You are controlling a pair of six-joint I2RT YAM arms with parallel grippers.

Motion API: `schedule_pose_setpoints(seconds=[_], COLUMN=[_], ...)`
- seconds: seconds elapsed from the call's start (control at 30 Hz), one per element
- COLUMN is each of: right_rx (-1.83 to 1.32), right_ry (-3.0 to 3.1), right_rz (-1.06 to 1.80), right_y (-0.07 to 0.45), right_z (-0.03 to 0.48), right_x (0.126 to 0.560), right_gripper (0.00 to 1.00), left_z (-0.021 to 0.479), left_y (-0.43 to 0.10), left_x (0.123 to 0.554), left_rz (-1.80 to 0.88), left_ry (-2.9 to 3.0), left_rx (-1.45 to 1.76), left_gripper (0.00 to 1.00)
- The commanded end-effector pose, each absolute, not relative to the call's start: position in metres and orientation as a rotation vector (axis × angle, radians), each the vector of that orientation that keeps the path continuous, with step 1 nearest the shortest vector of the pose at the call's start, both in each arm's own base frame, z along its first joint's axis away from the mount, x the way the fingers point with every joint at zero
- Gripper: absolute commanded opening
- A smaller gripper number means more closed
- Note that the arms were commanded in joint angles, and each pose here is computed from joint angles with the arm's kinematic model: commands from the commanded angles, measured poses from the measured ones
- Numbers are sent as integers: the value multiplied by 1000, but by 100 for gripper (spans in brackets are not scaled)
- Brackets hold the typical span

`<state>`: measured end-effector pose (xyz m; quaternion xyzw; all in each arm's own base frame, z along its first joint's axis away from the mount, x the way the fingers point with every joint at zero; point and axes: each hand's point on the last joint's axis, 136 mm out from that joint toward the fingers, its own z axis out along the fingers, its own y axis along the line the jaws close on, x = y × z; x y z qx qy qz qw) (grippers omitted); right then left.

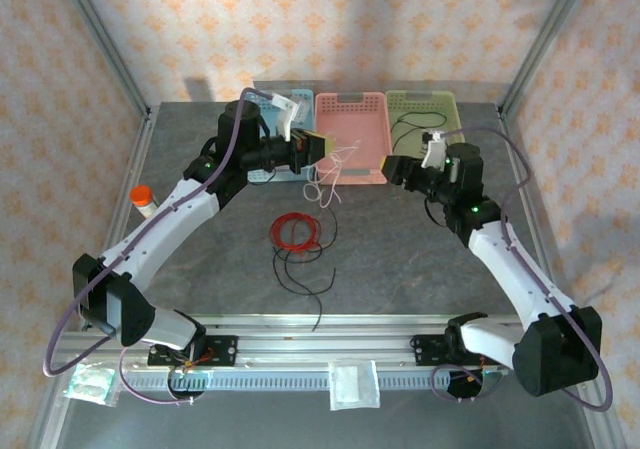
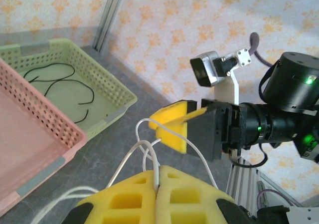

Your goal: Untangle the cables

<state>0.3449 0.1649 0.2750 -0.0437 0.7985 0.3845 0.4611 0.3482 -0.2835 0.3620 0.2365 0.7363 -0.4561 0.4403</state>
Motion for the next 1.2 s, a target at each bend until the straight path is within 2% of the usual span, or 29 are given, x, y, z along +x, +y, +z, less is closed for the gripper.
schedule_pose_setpoints(seconds=[0.0, 0.1, 0.43, 0.7, 0.87, 0.93, 1.17], right_rx=[-304, -339, -306, -178, -5, 63, 260], right_ry=[1840, 1851, 1795, 1898, 1969, 2017, 2187], right_rz=[1211, 1242, 1333, 1296, 1205, 1146, 934], right_y=[201, 214, 241, 248, 233, 225, 199], right_z=[302, 296, 296, 258, 232, 217, 163], right_x=[322, 316, 328, 347, 361, 367, 376], right_gripper=[59, 67, 65, 46, 21, 16, 14], left_z=[380, 384, 389, 400, 410, 415, 439], left_y=[-287, -290, -305, -312, -310, -309, -301], left_x=[338, 337, 329, 324, 321, 319, 317], left_rz=[-1147, -1155, -1187, -1202, -1201, -1197, -1156], left_ry=[1785, 1771, 1751, 1722, 1699, 1687, 1644], left_rx=[640, 646, 685, 697, 692, 689, 676], left_gripper=[0, 0, 0, 0, 0, 0, 0])
